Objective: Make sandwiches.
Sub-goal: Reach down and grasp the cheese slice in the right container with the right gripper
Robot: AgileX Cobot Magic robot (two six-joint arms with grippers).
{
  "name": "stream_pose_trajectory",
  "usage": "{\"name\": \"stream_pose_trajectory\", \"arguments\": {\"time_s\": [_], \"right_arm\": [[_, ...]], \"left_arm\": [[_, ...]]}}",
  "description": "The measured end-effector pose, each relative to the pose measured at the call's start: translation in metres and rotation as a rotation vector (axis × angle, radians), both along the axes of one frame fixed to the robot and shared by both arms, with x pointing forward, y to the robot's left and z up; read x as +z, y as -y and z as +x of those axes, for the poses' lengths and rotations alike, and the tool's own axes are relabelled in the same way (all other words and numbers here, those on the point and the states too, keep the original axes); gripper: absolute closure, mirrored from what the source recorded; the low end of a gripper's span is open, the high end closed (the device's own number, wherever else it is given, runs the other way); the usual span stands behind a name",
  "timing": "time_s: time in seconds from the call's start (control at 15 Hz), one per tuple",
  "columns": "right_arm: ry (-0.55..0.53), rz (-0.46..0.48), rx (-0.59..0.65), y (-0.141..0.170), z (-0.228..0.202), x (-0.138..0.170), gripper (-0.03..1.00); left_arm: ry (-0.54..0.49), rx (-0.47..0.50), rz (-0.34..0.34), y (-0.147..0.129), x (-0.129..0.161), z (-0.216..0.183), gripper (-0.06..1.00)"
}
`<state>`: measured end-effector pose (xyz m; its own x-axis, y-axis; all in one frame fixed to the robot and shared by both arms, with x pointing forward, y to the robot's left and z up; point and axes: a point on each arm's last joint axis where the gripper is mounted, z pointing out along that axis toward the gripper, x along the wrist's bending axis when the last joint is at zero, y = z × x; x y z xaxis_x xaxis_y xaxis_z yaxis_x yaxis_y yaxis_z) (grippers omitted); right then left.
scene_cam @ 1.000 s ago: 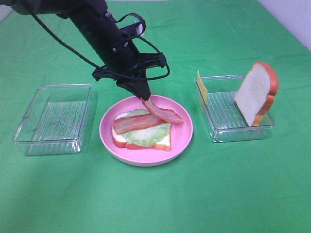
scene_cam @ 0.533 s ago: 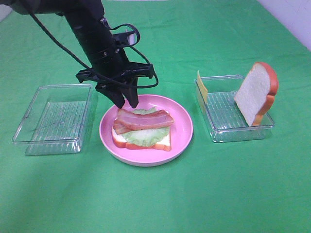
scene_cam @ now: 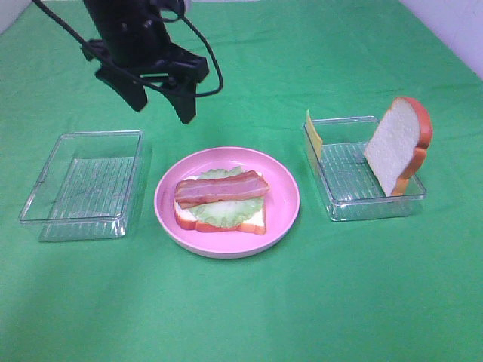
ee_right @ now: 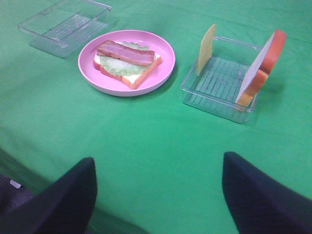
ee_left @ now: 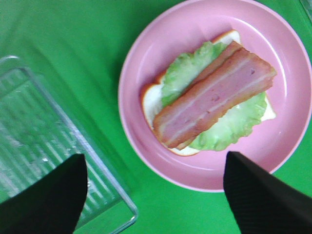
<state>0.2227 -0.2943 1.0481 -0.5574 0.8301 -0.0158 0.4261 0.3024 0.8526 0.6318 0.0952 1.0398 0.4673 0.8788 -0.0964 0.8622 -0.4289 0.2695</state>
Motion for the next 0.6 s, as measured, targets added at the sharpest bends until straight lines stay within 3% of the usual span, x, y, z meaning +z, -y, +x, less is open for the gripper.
{"name": "stream_pose_trajectory", "arguments": {"time_s": [0.13,0.33,0.6], "right_arm": [[0.0,0.0,0.0,0.0,0.0,0.0,0.28],[0.0,0.0,0.0,0.0,0.0,0.0,0.28],[0.0,0.0,0.0,0.0,0.0,0.0,0.28]], "left_arm": [[0.095,0.013,0.012,-0.011,0.037,-0.012,0.21],[0.156,0.02,-0.014,-0.028,0.076,-0.043,0.21],[0.162,0.017,-0.015,-0.053,0.094,-0.093,0.21]]}}
